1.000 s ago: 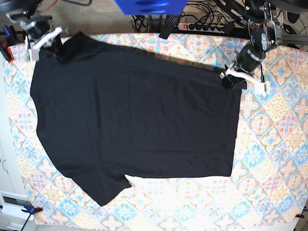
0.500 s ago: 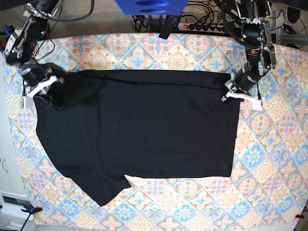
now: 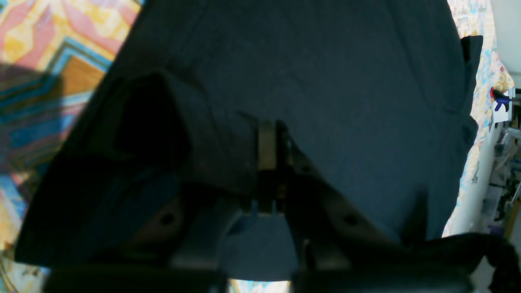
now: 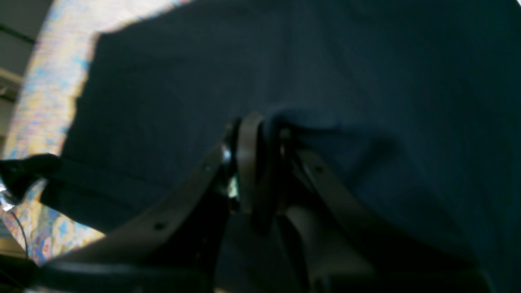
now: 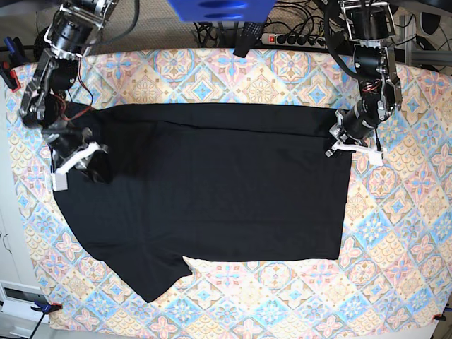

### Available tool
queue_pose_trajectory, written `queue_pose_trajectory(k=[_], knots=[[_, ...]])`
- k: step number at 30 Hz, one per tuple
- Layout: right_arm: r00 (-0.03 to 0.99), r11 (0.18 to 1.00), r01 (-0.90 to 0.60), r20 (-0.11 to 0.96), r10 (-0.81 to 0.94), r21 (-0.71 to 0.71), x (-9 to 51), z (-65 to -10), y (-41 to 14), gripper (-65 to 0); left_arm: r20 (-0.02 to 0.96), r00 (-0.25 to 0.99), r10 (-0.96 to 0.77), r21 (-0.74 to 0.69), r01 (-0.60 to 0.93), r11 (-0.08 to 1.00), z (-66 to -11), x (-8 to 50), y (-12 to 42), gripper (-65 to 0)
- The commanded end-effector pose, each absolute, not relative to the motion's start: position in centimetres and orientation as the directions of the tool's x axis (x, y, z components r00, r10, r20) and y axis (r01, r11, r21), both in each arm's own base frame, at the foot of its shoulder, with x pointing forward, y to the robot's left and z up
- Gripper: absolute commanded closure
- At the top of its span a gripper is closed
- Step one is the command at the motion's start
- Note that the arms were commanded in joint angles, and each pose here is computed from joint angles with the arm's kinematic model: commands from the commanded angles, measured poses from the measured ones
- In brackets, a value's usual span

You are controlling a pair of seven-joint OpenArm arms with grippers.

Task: Fold the T-shirt properly

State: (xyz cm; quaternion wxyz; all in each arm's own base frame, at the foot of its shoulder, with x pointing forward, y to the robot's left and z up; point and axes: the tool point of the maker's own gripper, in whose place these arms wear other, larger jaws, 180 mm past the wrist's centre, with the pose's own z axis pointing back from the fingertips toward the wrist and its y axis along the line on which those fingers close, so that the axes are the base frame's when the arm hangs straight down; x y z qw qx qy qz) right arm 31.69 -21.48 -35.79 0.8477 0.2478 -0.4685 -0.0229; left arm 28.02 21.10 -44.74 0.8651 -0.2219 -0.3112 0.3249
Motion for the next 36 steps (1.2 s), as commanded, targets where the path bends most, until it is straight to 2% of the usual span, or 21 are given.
queue_pose_trajectory(k=[1,4,7,11,13,15,19,27,36], knots=[[0.524,0.883,-0.212,0.811,-0.260,0.420,32.1,-34.5,-22.2,-6.9,0.426,0.574,0.699,-0.599,-0.400,0.693,-43.5,29.1,21.6,-1.0],[0.511,0.889,-0.222,0.824,-0.244,0.401,32.2,-33.7,-22.3,-7.3,0.420,0.577,0.700,-0.599,-0.404,0.692,-43.6,28.8,21.6,-1.2],[0.486,0.900,-0.241,0.848,-0.212,0.363,32.2,-32.4,-22.4,-12.8,0.420,0.580,0.698,-0.597,-0.403,0.694,-43.6,28.7,21.6,-3.6],[0.499,0.918,-0.245,0.853,-0.155,0.311,30.0,-32.3,-23.0,-22.3,0.425,0.576,0.698,-0.604,-0.394,0.693,-42.9,27.6,21.6,-20.2],[0.503,0.926,-0.241,0.854,-0.136,0.289,28.9,-32.2,-23.3,-22.7,0.456,0.545,0.703,-0.603,-0.391,0.695,-41.6,27.2,22.7,-27.6],[0.507,0.935,-0.229,0.853,-0.121,0.269,27.7,-32.0,-23.8,-22.5,0.475,0.522,0.709,-0.595,-0.403,0.695,-40.9,26.2,23.8,-31.0],[0.555,0.950,-0.175,0.823,-0.122,0.259,24.6,-33.4,-25.3,-22.5,0.412,0.528,0.743,-0.640,-0.412,0.648,-39.9,24.0,23.6,-31.6],[0.644,0.952,-0.130,0.753,-0.130,0.276,20.6,-36.0,-25.7,-22.8,0.290,0.552,0.782,-0.650,-0.486,0.585,-42.8,21.2,23.0,-31.6],[0.653,0.951,-0.129,0.746,-0.131,0.280,20.2,-36.3,-25.6,-22.9,0.239,0.542,0.806,-0.657,-0.521,0.545,-44.0,20.1,21.9,-31.4]])
